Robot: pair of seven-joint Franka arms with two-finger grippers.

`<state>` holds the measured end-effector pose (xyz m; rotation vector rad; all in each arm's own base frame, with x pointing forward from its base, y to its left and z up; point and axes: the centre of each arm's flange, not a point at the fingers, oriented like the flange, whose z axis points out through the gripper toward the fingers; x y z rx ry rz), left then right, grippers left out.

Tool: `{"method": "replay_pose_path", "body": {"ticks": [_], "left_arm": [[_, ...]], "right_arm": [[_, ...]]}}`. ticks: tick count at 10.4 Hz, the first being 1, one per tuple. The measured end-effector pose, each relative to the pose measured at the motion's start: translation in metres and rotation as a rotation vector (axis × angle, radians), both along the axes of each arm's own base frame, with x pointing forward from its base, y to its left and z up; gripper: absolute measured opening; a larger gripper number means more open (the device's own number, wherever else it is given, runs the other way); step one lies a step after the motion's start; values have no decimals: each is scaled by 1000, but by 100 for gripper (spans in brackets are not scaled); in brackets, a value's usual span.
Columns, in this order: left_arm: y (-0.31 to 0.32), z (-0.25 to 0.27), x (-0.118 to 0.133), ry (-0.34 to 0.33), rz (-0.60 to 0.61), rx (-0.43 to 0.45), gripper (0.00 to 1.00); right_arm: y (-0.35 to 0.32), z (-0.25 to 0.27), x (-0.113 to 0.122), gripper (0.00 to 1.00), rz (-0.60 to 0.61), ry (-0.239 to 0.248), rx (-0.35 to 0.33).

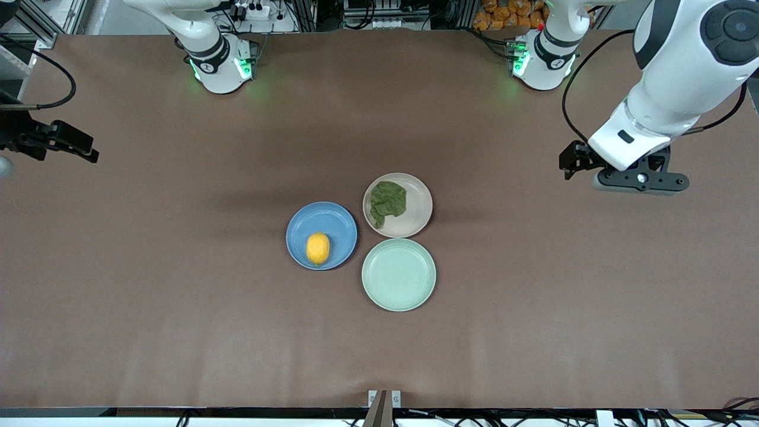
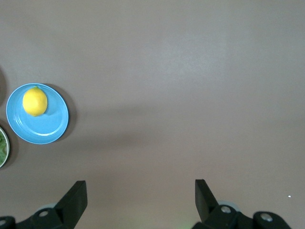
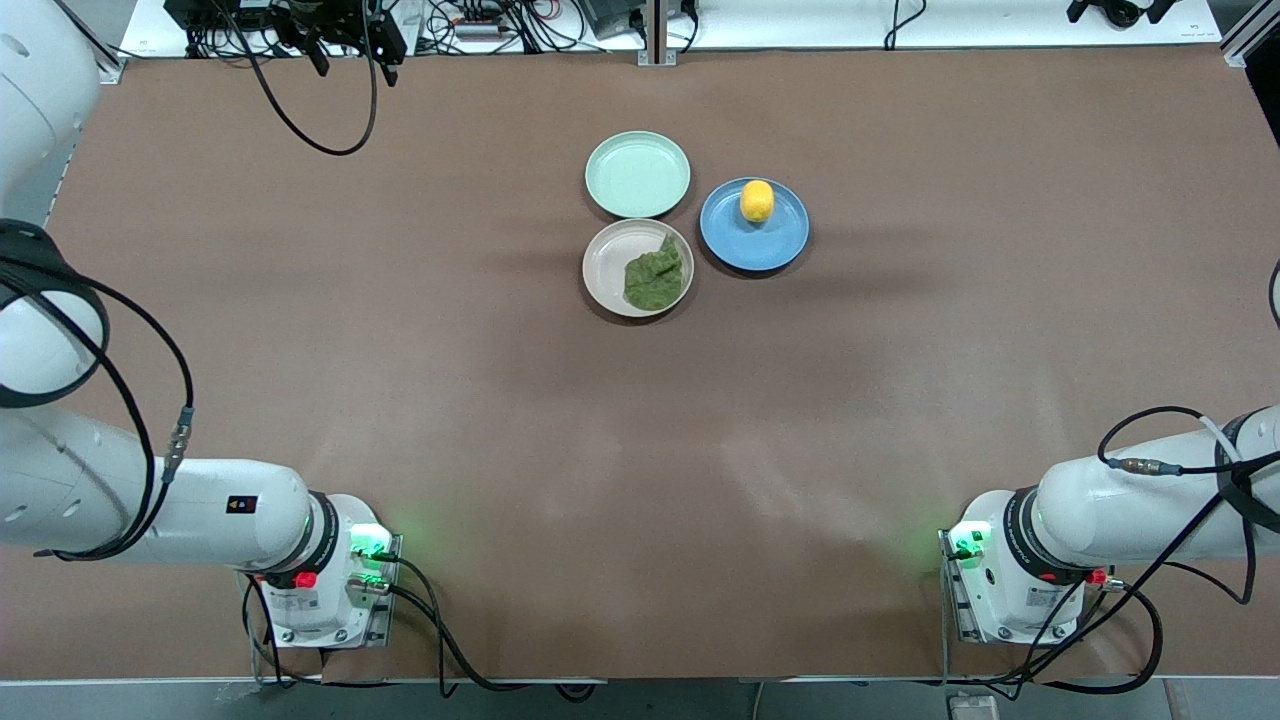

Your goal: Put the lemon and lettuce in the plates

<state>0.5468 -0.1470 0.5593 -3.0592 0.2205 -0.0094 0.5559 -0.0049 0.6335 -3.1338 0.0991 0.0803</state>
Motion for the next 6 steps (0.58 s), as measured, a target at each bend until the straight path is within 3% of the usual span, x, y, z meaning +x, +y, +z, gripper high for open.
{"method": "replay_pose_path", "body": {"ticks": [6], "left_arm": [[16,48,-7,36,45,-74,100]], "right_arm": [[1,-3,0,100,1,4,1]]}}
